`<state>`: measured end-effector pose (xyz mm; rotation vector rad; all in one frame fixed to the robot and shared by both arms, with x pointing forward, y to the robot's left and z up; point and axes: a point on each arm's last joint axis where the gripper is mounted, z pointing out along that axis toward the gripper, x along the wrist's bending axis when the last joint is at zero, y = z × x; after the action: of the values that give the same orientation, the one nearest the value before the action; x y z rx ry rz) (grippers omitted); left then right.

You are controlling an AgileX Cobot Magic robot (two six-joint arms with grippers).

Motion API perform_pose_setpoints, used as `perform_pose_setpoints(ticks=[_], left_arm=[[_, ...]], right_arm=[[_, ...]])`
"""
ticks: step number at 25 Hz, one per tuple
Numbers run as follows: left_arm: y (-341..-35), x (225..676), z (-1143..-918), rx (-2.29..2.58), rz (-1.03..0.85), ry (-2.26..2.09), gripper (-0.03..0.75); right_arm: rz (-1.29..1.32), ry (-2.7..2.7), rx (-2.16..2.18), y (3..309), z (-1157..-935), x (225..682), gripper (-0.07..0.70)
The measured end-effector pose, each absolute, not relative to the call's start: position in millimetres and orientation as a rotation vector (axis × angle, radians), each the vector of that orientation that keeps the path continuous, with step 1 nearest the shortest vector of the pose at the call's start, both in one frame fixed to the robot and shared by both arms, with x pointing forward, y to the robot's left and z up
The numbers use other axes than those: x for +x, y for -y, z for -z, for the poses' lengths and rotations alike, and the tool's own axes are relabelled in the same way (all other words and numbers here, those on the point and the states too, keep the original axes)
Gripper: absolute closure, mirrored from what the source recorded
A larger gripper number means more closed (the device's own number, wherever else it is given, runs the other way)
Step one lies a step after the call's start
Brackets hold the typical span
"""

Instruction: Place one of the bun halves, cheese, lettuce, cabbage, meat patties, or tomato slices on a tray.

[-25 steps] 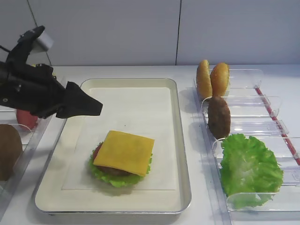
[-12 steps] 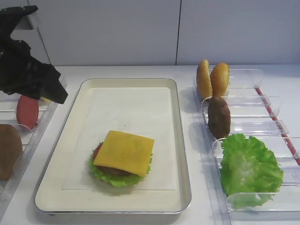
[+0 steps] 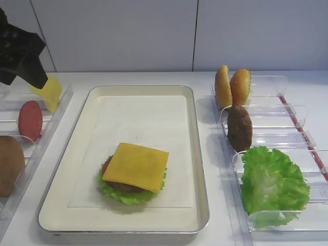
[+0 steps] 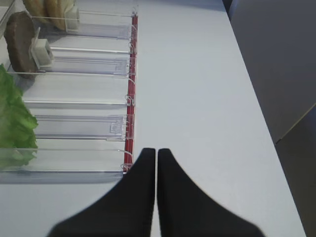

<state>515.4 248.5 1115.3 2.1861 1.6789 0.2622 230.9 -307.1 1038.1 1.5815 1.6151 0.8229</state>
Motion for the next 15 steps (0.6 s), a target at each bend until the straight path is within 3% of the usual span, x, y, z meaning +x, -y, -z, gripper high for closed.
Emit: perform_pose_setpoints(ticks=[4,8,15], left_arm=[[-251.7,512.0,-1124.0,2.224,-0.262,-1.707,0.301],[-264.7,508.4,-1130.3,2.23,-0.414,-1.803,0.301],[-280.5,466.5,-1173.7,2.105,-0.662,-1.794,0.301]], right_arm=[[-0.823,-1.615,1.581,307.1,-1038.1,230.9,0.218],[-0.823,-1.615,1.581,307.1,-1038.1,230.9,0.218],[-0.823,-1.615,1.581,307.1,-1038.1,230.9,0.218]])
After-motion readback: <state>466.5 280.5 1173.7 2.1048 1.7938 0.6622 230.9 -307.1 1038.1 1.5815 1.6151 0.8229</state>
